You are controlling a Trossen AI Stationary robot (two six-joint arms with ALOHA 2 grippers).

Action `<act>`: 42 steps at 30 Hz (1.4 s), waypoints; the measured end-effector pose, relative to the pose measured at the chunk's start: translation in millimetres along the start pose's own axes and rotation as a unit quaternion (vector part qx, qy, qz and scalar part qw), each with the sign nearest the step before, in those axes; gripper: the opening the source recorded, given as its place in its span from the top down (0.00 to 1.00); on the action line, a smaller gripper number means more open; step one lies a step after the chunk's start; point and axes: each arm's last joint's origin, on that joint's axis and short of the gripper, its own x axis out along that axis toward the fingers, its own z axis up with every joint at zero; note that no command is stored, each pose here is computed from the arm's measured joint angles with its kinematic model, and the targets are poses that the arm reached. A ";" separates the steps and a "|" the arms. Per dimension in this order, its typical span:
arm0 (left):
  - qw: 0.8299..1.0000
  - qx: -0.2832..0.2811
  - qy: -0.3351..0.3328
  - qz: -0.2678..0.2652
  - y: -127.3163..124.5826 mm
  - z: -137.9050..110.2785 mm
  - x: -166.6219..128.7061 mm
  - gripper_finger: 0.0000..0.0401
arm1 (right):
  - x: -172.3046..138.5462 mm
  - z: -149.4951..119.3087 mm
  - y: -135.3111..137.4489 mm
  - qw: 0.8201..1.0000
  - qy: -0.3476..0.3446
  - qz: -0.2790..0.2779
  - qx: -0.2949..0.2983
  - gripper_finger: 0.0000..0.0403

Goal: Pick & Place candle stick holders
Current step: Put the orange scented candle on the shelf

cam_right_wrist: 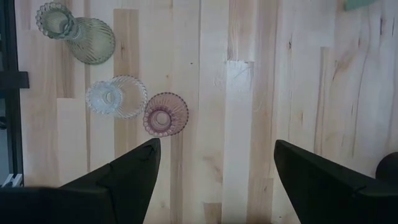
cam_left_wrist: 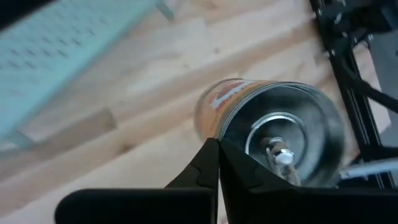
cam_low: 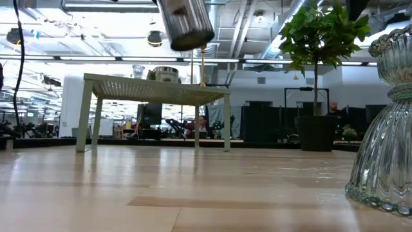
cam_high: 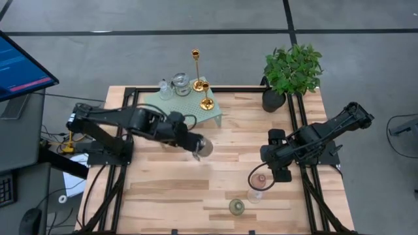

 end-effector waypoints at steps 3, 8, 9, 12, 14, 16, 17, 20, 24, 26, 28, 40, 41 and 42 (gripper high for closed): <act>0.999 0.004 -0.021 0.026 5.4 11.5 -9.4 1.00 | 0.0 0.4 0.2 1.000 -0.002 0.000 0.000 0.25; 0.997 0.006 -0.049 0.059 15.3 33.8 -14.6 1.00 | 0.0 0.7 0.2 1.000 -0.004 0.000 -0.004 0.25; 0.996 0.006 -0.055 0.066 17.9 38.6 -13.9 1.00 | 0.0 0.9 0.3 1.000 -0.005 0.000 -0.004 0.25; 0.994 0.010 -0.069 0.088 26.0 51.8 -11.9 1.00 | 0.0 1.2 0.5 1.000 -0.007 0.001 -0.004 0.25; 0.992 0.010 -0.076 0.103 31.5 60.0 -10.6 1.00 | 0.0 1.3 0.5 1.000 -0.007 0.001 -0.004 0.25; 0.990 0.007 -0.078 0.115 37.1 67.8 -9.7 1.00 | 0.0 1.3 0.5 1.000 -0.007 0.001 -0.004 0.25; 0.990 0.007 -0.078 0.119 39.7 71.1 -9.3 1.00 | 0.0 1.3 0.5 1.000 -0.007 0.001 -0.004 0.25; 0.988 0.003 -0.080 0.133 47.3 81.3 -8.2 1.00 | 0.0 1.3 0.6 1.000 -0.007 0.002 -0.004 0.25; 0.987 0.004 -0.059 0.149 53.3 91.6 2.2 1.00 | 0.0 2.1 0.8 1.000 -0.011 0.003 -0.003 0.25; 0.987 0.012 -0.045 0.157 54.0 95.0 10.4 1.00 | -0.1 2.5 1.1 1.000 -0.013 0.004 -0.002 0.25; 0.985 0.022 -0.035 0.166 54.4 98.2 18.3 1.00 | -0.1 2.7 1.2 1.000 -0.014 0.005 -0.002 0.25; 0.981 0.030 -0.039 0.188 62.7 110.5 25.2 1.00 | -0.1 2.9 1.3 1.000 -0.015 0.007 -0.002 0.25; 0.981 0.030 -0.040 0.189 63.2 111.2 25.2 1.00 | -0.1 3.1 1.4 1.000 -0.016 0.007 -0.001 0.25; 0.981 0.030 -0.040 0.188 63.3 111.6 25.2 1.00 | 0.0 3.2 1.2 1.000 -0.016 0.007 -0.001 0.25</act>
